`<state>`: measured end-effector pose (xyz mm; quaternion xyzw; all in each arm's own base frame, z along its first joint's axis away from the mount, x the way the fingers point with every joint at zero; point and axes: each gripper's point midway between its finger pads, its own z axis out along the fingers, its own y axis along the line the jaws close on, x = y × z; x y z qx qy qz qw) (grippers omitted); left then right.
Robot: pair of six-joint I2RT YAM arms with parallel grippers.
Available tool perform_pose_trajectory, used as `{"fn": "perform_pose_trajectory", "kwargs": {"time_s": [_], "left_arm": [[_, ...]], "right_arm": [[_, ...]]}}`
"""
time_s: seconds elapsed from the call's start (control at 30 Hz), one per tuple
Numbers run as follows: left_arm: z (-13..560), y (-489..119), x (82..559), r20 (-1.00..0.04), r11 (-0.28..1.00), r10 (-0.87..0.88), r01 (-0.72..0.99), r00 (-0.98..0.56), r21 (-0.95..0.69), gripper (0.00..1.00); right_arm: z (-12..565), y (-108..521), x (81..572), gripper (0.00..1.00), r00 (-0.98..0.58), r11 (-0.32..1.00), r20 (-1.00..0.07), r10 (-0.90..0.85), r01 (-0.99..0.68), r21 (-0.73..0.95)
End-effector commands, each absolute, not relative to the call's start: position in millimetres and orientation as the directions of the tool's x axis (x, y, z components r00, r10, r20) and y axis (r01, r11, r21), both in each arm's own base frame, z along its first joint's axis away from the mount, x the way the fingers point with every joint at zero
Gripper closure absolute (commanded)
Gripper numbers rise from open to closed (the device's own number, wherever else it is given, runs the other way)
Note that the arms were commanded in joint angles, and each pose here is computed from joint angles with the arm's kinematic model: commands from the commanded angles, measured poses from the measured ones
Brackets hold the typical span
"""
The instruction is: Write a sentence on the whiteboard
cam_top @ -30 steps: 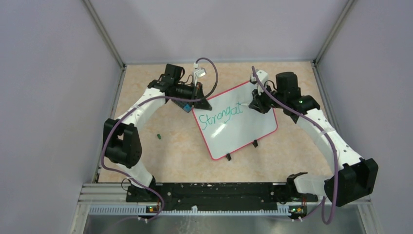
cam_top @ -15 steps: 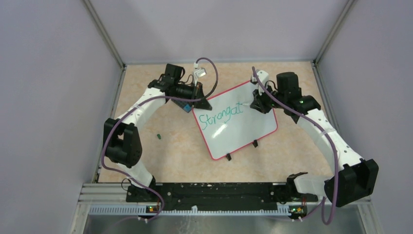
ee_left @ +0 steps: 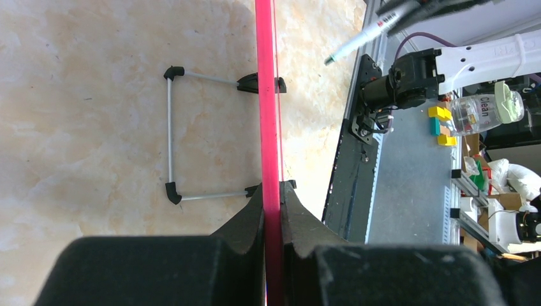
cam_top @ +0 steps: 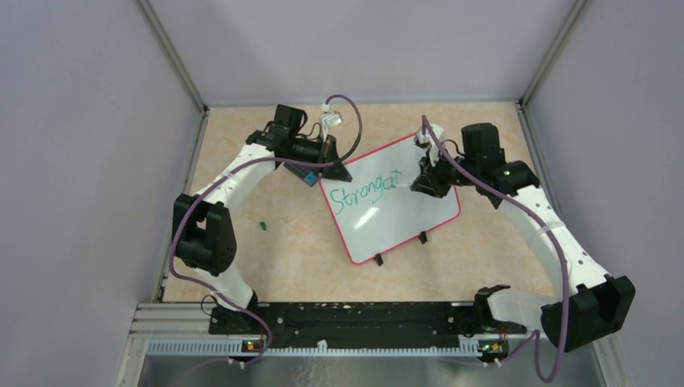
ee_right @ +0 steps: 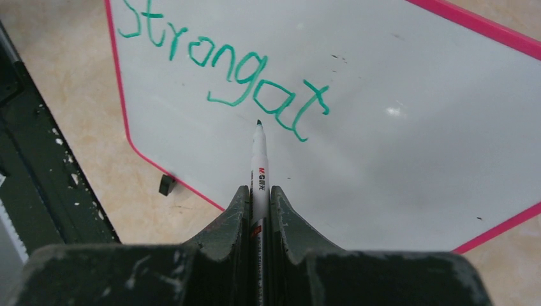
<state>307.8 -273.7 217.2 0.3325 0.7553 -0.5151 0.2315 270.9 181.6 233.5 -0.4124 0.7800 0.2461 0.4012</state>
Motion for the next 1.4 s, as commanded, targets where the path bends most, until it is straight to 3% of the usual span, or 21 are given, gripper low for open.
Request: {"fn": "perform_pose_trajectory", "kwargs": {"time_s": [0.0,0.47,0.73,0.87,1.1,1.37], "left_arm": [[201,-288,294,-0.672,0.199,0.322,0.741,-0.667,-0.641,1.0],[195,-288,297,-0.659,0.219,0.323,0.731,-0.679,-0.646,1.0],[193,-288,298,-0.652,0.228,0.323,0.725,-0.686,-0.65,1.0],[193,-287,300,-0.655,0.238,0.321,0.728,-0.684,-0.643,1.0],[192,-283,304,-0.668,0.27,0.337,0.747,-0.664,-0.607,1.0],[192,-273,317,-0.656,0.335,0.422,0.78,-0.626,-0.528,1.0]], "right_arm": [[259,201,244,1.0,-0.263,0.424,-0.867,-0.423,-0.903,0.067],[199,220,198,1.0,-0.35,0.322,-0.841,-0.413,-0.92,0.224],[185,228,193,1.0,-0.327,0.309,-0.85,-0.412,-0.928,0.208],[185,218,204,1.0,-0.314,0.371,-0.844,-0.434,-0.917,0.151],[246,172,268,1.0,-0.286,0.576,-0.903,-0.321,-0.816,0.054],[267,163,277,1.0,-0.267,0.584,-0.919,-0.29,-0.81,0.051]]}}
